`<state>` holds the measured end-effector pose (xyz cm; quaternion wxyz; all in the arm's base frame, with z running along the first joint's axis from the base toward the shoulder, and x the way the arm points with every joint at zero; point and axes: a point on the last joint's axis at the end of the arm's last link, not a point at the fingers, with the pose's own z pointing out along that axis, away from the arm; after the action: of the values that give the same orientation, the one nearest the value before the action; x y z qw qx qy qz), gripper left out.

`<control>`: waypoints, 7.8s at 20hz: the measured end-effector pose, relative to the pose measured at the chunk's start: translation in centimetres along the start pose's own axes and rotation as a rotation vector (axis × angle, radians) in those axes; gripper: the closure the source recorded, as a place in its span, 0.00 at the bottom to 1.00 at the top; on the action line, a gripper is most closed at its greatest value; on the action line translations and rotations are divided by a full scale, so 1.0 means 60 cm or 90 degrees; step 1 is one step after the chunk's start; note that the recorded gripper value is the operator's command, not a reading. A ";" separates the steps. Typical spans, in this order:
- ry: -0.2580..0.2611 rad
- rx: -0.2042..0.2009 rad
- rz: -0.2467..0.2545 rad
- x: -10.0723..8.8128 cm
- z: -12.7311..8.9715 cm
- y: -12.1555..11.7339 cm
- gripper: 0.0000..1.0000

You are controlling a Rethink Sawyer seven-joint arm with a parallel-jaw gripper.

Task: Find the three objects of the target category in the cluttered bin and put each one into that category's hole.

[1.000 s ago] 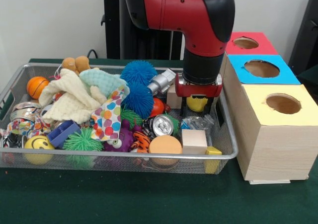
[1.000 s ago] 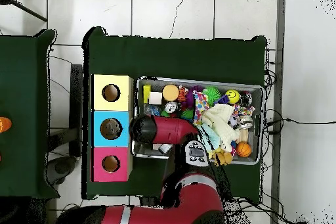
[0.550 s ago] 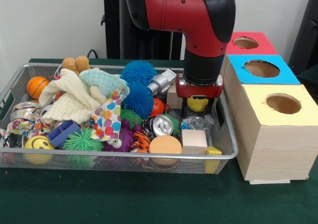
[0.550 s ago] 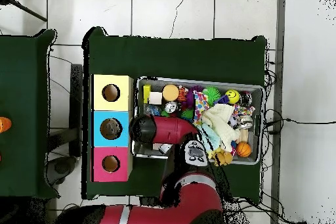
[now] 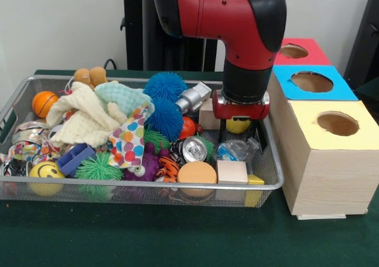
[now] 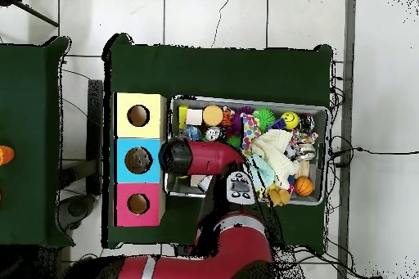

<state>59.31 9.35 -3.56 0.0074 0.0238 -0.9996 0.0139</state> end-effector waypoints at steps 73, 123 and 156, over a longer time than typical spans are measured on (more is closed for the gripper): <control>-0.048 0.079 0.584 0.034 -0.070 0.030 0.00; -0.047 0.068 0.620 -0.022 -0.101 -0.015 0.00; -0.147 0.006 0.673 -0.073 -0.038 0.047 0.00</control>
<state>63.56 12.42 -1.45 -0.1108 -0.4812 -0.8694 0.0173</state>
